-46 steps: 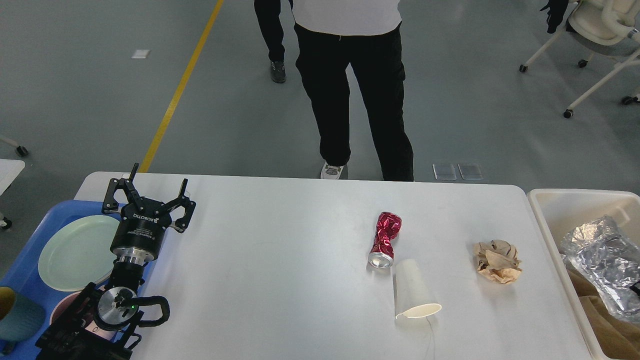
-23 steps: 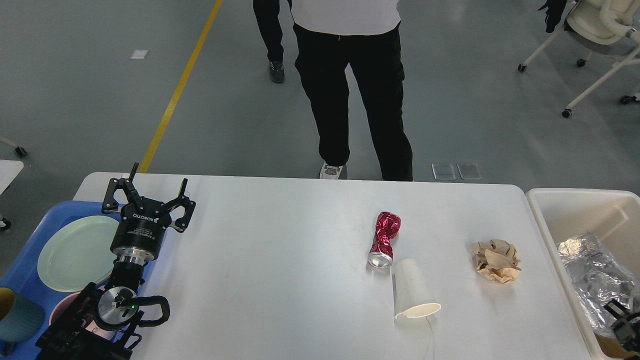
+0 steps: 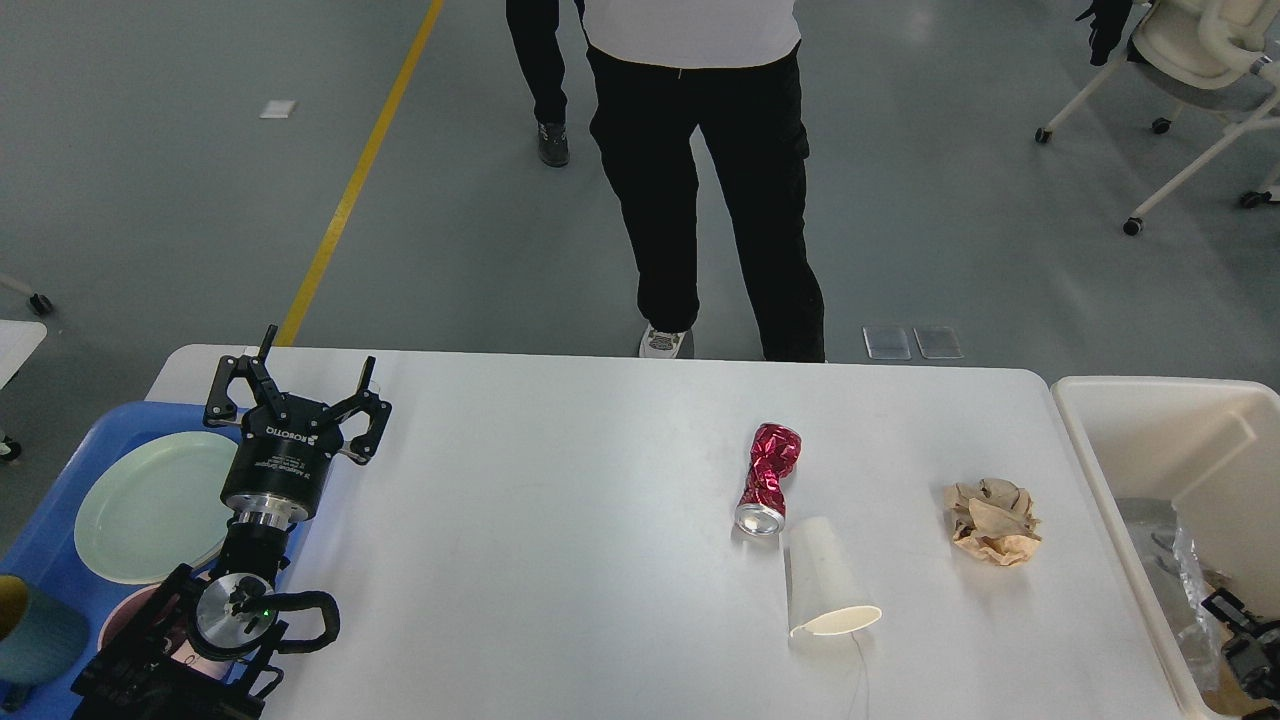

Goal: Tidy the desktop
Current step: 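Withdraw the right gripper from the bin, then move the right gripper over the crumpled tan paper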

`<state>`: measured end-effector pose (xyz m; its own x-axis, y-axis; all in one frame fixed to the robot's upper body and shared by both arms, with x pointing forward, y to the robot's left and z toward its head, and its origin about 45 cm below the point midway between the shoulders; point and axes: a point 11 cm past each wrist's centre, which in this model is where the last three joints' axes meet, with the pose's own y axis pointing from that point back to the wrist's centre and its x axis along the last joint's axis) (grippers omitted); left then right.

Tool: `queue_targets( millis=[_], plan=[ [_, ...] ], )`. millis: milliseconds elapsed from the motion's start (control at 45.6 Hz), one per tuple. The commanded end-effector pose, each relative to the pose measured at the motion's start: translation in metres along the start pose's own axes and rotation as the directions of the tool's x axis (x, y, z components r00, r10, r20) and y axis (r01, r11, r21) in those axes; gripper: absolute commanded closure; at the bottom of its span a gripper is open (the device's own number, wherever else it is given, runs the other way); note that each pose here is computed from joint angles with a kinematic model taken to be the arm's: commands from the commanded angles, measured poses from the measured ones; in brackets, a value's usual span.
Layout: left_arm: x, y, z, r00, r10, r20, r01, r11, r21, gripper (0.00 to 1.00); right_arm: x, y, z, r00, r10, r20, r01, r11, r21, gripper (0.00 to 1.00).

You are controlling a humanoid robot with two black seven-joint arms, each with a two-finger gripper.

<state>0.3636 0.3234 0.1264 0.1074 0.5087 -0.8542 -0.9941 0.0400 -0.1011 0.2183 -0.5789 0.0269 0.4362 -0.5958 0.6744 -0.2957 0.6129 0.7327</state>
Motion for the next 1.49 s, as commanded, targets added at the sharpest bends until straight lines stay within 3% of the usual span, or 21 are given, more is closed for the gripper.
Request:
queue_targets(
  millis=[0, 153, 285, 372, 548, 832, 986, 1227, 1336, 1468],
  plan=[
    [0.0, 0.0, 0.0, 1.0, 0.001, 0.0, -0.001, 1.0, 0.0, 0.04, 0.002, 0.001, -0.004, 1.0, -0.016, 0.007, 0.016, 1.0, 0.005, 0.0],
    [0.0, 0.0, 0.0, 1.0, 0.001, 0.0, -0.001, 1.0, 0.0, 0.04, 0.04, 0.008, -0.007, 0.999, -0.045, 0.015, 0.045, 0.999, -0.009, 0.0],
    [0.0, 0.0, 0.0, 1.0, -0.001, 0.0, 0.001, 1.0, 0.0, 0.04, 0.097, 0.039, -0.055, 0.986, -0.09, -0.137, 0.098, 0.994, 0.051, 0.0],
    [0.0, 0.0, 0.0, 1.0, -0.001, 0.0, 0.001, 1.0, 0.0, 0.04, 0.116, 0.066, -0.082, 0.961, -0.149, -0.235, 0.172, 0.982, 0.078, 0.0],
    [0.0, 0.0, 0.0, 1.0, -0.002, -0.001, 0.002, 1.0, 0.001, 0.04, 0.15, 0.14, -0.134, 0.877, -0.229, -0.423, 0.289, 0.954, 0.082, 0.0],
    [0.0, 0.0, 0.0, 1.0, -0.002, -0.001, 0.002, 1.0, 0.0, 0.04, 0.161, 0.295, -0.216, 0.656, -0.339, -0.674, 0.507, 0.86, 0.06, 0.0],
    [0.001, 0.001, 0.0, 1.0, 0.002, 0.0, -0.002, 1.0, 0.001, 0.04, 0.147, 0.364, -0.217, 0.551, -0.352, -0.757, 0.575, 0.818, 0.038, 0.0],
    [0.0, 0.0, 0.0, 1.0, 0.001, 0.0, -0.001, 1.0, 0.0, 0.04, 0.156, 0.445, -0.198, 0.566, -0.274, -0.778, 0.61, 0.773, 0.172, 0.0],
    [0.001, 0.001, 0.0, 1.0, 0.002, 0.0, -0.002, 1.0, 0.001, 0.04, 0.156, 0.465, -0.186, 0.575, -0.25, -0.779, 0.62, 0.755, 0.215, 0.0],
    [0.001, 0.001, 0.0, 1.0, 0.002, 0.0, -0.002, 1.0, 0.001, 0.04, 0.154, 0.463, -0.178, 0.573, -0.276, -0.771, 0.627, 0.754, 0.196, 0.0]
  ],
)
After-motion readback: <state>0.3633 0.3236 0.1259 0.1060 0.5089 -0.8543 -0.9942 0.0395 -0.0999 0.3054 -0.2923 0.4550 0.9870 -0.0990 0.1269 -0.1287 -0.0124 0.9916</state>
